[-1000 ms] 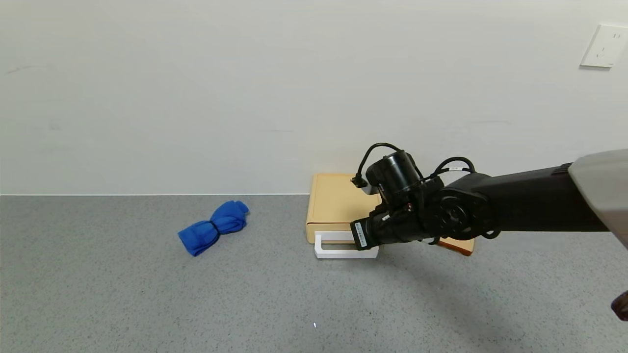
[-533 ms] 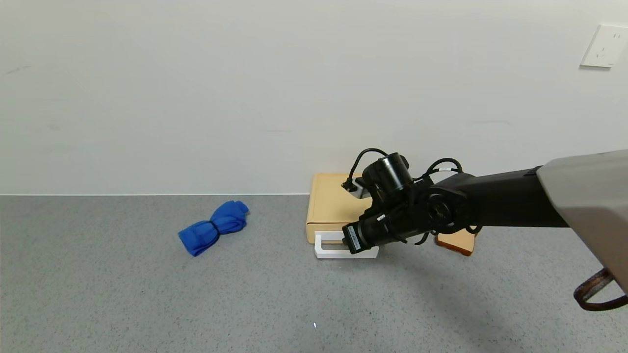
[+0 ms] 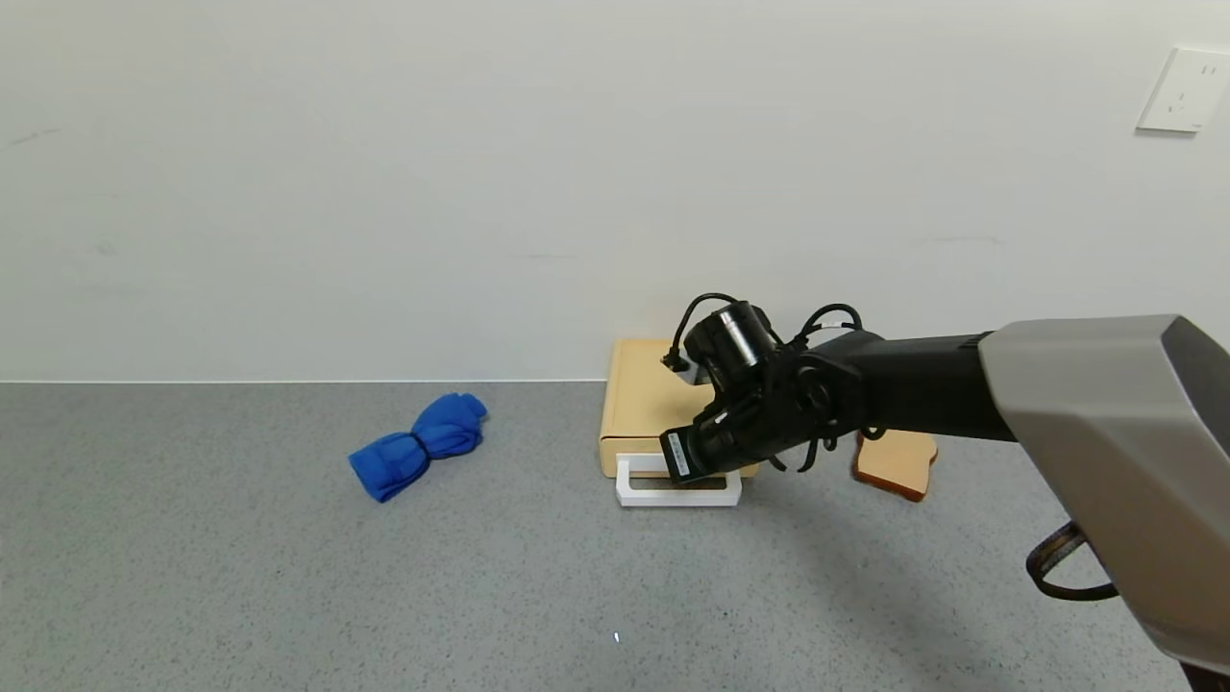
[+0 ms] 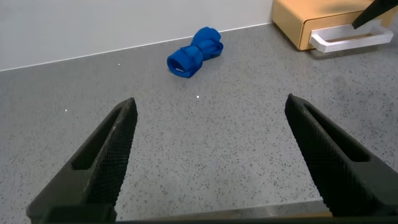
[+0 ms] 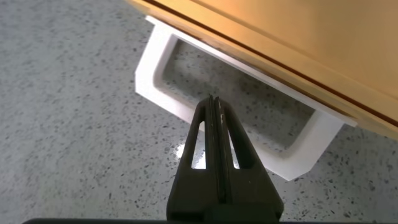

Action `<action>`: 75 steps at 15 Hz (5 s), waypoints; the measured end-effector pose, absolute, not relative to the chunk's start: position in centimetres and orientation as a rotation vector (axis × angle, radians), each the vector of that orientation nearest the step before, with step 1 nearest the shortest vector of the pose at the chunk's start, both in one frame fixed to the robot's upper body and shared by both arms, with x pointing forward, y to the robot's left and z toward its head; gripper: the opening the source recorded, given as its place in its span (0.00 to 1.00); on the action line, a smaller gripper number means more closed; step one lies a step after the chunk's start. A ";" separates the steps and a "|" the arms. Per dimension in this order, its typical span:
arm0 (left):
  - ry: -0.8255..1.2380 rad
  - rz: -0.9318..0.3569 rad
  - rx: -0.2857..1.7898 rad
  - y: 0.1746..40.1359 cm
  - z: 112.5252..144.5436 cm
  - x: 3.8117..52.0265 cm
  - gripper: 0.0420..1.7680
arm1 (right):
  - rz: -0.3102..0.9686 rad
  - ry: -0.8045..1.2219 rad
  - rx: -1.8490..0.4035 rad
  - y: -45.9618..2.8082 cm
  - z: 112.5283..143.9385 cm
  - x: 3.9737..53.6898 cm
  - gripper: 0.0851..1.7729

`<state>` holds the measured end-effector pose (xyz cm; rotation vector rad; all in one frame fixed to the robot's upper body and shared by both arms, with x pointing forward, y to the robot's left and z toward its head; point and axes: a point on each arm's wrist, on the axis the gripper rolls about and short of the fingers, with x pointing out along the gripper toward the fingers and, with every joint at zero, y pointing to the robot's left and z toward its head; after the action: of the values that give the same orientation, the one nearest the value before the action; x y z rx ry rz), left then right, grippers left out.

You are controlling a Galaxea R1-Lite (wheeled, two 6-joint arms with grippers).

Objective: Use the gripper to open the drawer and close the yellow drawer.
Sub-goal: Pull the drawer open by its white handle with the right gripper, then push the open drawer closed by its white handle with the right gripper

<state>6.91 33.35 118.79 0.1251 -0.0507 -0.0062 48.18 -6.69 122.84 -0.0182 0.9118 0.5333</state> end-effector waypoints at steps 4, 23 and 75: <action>-0.051 -0.006 0.125 33.4 118.8 6.9 0.97 | 0.438 0.945 -0.012 -6.2 121.5 48.6 0.02; -0.050 -0.006 0.125 33.4 118.8 6.9 0.97 | 0.309 1.137 -0.065 -7.1 119.6 47.4 0.02; -0.051 -0.006 0.125 33.4 118.8 6.9 0.97 | 0.526 1.144 0.080 -12.5 132.6 33.5 0.02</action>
<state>6.91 33.35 118.79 0.1251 -0.0507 -0.0058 33.45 -12.53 132.59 0.0804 1.1443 0.5260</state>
